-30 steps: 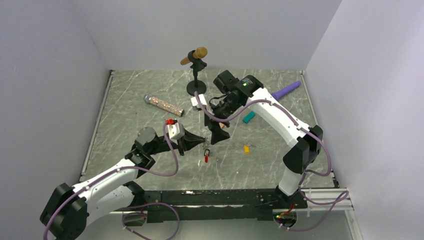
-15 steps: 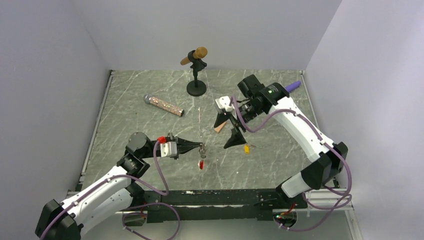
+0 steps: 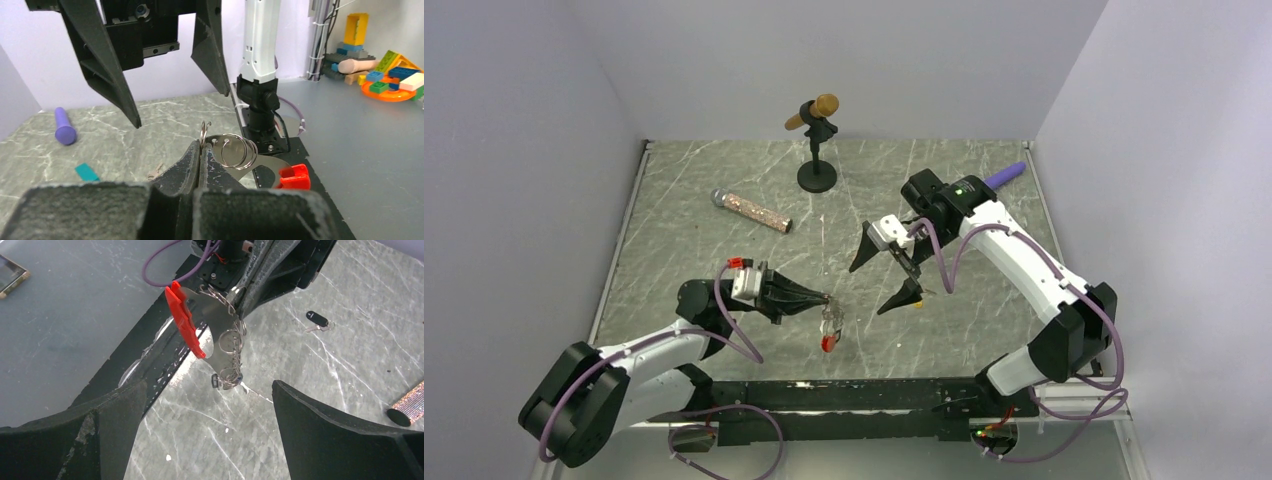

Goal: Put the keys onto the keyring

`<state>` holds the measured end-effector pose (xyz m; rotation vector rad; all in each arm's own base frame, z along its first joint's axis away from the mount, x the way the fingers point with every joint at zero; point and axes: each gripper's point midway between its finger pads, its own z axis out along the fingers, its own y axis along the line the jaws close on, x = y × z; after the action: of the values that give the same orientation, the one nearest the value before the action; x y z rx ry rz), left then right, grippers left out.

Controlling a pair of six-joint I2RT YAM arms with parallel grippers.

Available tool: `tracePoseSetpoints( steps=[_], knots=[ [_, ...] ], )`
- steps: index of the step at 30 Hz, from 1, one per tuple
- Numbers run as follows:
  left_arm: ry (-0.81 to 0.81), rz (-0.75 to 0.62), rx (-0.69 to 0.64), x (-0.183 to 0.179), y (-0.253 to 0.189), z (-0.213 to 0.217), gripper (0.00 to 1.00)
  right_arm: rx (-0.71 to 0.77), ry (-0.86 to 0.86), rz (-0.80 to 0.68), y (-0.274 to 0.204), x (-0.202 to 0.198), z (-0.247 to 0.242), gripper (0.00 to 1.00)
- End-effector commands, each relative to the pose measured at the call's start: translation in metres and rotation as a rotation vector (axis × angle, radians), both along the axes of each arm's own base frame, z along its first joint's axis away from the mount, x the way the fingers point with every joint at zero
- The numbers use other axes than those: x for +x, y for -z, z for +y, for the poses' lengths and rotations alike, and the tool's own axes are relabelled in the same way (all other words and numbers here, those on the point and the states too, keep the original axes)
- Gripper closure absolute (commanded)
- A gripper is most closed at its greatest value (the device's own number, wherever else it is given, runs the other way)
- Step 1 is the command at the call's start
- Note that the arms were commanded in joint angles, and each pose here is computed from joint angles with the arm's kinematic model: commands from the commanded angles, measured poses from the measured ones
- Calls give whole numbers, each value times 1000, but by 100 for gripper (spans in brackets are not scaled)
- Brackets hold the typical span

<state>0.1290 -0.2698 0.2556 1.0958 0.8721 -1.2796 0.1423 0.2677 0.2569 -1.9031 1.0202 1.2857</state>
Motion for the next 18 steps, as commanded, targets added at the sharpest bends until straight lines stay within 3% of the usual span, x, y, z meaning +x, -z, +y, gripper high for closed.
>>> tracePoseSetpoints(
  steps=[1, 7, 11, 18],
  knots=[
    [82, -162, -130, -24, -47, 10, 100, 49, -3, -38, -6, 5, 4, 0],
    [87, -124, -104, -18, -48, 7, 100, 22, 57, -57, -2, 12, 4, 0],
    [48, -19, -42, -1, -40, 2, 100, -29, 160, -20, 2, 28, 8, 0],
    [-206, 135, 113, 39, -23, 7, 100, -134, 339, 90, 14, 59, 0, 0]
  ],
)
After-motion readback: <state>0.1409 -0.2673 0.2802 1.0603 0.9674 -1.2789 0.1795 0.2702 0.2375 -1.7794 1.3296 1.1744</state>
